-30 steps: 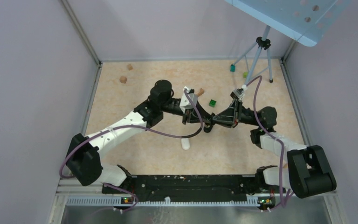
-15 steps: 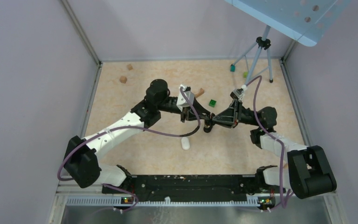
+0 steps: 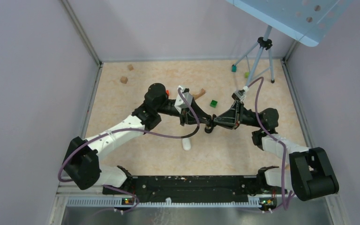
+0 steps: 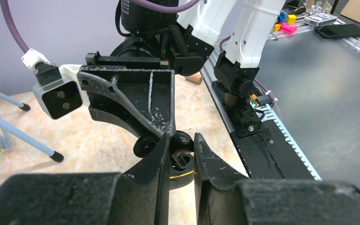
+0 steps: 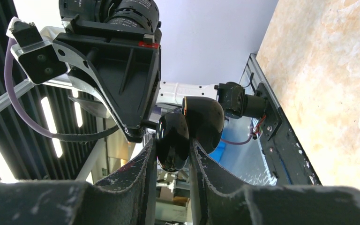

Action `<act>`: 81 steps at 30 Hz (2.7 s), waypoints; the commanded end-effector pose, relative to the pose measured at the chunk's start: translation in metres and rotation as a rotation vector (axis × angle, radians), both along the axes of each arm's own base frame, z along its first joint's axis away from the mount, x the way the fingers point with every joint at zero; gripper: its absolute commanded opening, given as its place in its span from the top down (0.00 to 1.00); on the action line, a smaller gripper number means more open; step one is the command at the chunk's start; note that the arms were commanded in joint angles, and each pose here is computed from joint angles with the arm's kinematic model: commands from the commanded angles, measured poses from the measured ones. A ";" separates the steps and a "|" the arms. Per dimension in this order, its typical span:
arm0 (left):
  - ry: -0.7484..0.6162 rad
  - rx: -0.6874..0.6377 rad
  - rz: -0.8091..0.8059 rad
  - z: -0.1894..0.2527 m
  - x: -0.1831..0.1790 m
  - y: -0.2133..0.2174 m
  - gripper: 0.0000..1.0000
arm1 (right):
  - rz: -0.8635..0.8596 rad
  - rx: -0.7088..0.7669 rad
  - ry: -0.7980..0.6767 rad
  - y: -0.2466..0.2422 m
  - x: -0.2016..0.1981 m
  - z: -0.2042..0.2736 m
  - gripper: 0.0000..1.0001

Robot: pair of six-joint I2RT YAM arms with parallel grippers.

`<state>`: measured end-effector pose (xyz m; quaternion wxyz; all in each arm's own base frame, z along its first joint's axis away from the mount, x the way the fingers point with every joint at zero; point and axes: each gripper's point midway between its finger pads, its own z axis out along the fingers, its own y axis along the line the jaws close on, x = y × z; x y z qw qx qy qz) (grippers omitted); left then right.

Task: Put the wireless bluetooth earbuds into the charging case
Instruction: Insert the right earbud into the right side groove of the charging case.

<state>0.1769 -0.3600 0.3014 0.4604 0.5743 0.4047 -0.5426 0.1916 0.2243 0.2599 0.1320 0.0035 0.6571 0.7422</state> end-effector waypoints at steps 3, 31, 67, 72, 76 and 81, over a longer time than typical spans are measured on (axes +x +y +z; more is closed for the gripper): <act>-0.044 -0.059 -0.052 0.020 -0.008 0.002 1.00 | -0.008 0.018 -0.085 0.000 -0.005 0.012 1.00; -0.049 -0.047 -0.150 0.013 -0.009 -0.005 1.00 | -0.015 -0.008 -0.078 -0.001 -0.009 0.010 1.00; -0.031 -0.065 -0.129 0.003 -0.009 -0.005 1.00 | 0.033 0.187 -0.086 0.000 -0.012 0.041 1.00; -0.017 -0.049 -0.135 -0.003 -0.010 -0.005 1.00 | 0.030 0.193 -0.090 0.000 -0.011 0.043 1.00; -0.013 -0.032 -0.113 -0.008 -0.005 -0.007 1.00 | 0.029 0.197 -0.100 -0.001 -0.013 0.046 1.00; -0.027 -0.008 -0.077 -0.014 0.005 -0.010 1.00 | 0.033 0.182 -0.105 0.000 -0.014 0.046 1.00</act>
